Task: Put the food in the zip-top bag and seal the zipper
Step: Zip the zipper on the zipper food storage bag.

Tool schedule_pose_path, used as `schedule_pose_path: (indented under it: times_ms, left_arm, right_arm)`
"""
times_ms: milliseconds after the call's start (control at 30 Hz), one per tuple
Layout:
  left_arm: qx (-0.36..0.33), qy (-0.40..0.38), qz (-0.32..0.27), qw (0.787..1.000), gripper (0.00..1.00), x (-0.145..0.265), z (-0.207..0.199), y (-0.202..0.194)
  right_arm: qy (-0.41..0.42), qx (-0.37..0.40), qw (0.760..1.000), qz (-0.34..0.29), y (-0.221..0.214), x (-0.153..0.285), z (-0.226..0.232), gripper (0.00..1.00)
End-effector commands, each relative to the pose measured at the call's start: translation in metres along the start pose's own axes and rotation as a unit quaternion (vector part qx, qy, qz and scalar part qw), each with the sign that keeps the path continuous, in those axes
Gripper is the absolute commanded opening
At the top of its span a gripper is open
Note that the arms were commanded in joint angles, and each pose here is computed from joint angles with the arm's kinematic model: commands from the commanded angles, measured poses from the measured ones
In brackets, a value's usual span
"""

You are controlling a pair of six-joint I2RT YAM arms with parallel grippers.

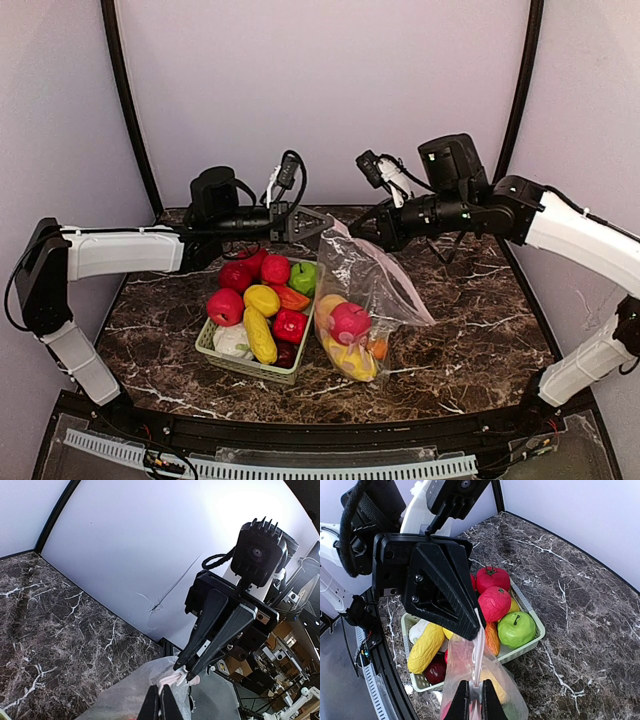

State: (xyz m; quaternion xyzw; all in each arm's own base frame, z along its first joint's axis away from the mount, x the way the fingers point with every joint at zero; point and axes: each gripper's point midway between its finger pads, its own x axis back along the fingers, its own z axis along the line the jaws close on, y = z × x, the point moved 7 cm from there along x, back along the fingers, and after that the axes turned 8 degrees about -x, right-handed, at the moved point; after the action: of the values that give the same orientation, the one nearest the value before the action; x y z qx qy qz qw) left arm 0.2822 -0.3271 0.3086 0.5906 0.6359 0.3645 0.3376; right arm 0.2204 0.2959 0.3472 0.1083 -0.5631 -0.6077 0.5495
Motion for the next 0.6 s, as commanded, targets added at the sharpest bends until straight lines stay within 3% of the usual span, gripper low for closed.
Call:
schedule_pose_path:
  times_ms: [0, 567]
  left_arm:
    - [-0.017, 0.025, -0.023, 0.999, 0.01, 0.016, -0.003, 0.012]
    - [-0.015, 0.051, -0.029, 0.998, 0.01, 0.029, 0.005, 0.013]
  right_arm:
    - [-0.005, -0.012, 1.0, -0.003, -0.003, 0.01, -0.002, 0.0]
    - [-0.013, -0.028, 0.999, 0.012, -0.013, 0.013, -0.007, 0.0]
